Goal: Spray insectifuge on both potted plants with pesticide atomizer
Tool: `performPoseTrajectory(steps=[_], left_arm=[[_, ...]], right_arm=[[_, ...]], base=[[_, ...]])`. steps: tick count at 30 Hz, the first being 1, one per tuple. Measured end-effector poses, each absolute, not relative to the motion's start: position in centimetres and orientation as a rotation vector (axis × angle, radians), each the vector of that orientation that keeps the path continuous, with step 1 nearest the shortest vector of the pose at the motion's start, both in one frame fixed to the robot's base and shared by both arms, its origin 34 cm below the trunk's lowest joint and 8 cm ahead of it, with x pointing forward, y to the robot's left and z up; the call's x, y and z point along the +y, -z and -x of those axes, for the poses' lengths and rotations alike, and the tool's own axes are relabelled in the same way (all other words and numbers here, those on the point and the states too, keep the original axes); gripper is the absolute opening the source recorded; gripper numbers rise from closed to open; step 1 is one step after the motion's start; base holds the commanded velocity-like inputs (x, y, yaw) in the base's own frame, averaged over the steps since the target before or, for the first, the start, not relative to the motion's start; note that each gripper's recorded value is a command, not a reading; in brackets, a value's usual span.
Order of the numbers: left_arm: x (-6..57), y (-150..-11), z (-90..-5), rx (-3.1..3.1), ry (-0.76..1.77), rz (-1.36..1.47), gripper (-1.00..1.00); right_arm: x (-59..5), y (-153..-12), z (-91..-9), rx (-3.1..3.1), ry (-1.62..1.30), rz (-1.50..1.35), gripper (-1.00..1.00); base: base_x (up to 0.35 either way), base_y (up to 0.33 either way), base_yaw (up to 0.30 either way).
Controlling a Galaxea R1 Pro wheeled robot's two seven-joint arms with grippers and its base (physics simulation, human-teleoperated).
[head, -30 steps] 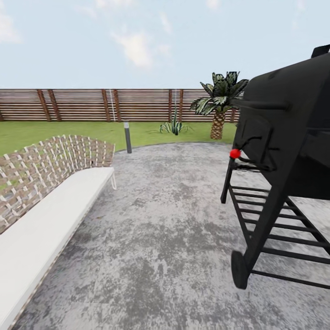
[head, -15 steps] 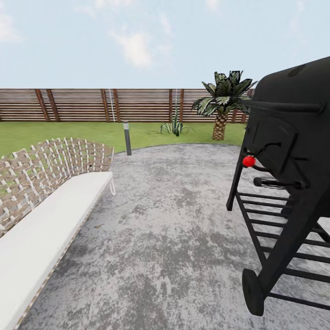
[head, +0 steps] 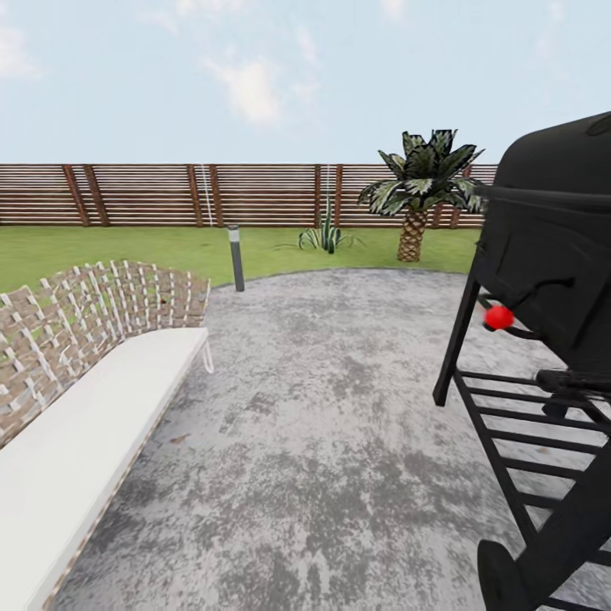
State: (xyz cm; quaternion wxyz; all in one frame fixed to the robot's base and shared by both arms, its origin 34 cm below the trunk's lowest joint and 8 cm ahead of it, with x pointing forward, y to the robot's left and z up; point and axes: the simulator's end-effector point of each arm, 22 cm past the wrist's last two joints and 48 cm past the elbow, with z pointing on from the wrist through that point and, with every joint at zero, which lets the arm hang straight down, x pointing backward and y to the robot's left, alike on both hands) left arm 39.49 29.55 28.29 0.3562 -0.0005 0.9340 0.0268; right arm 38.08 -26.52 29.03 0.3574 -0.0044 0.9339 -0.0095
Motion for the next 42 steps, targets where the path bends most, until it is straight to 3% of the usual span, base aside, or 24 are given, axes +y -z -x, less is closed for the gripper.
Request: performPoseTrajectory(steps=[42], left_arm=[[29.55,-28.32,-39.57,2.41,-0.069,0.001,1.0]], right_arm=[[-26.57,-29.03,-38.07,2.411,0.026,0.011,1.0]], base=[[0.336,0.041,0.0]])
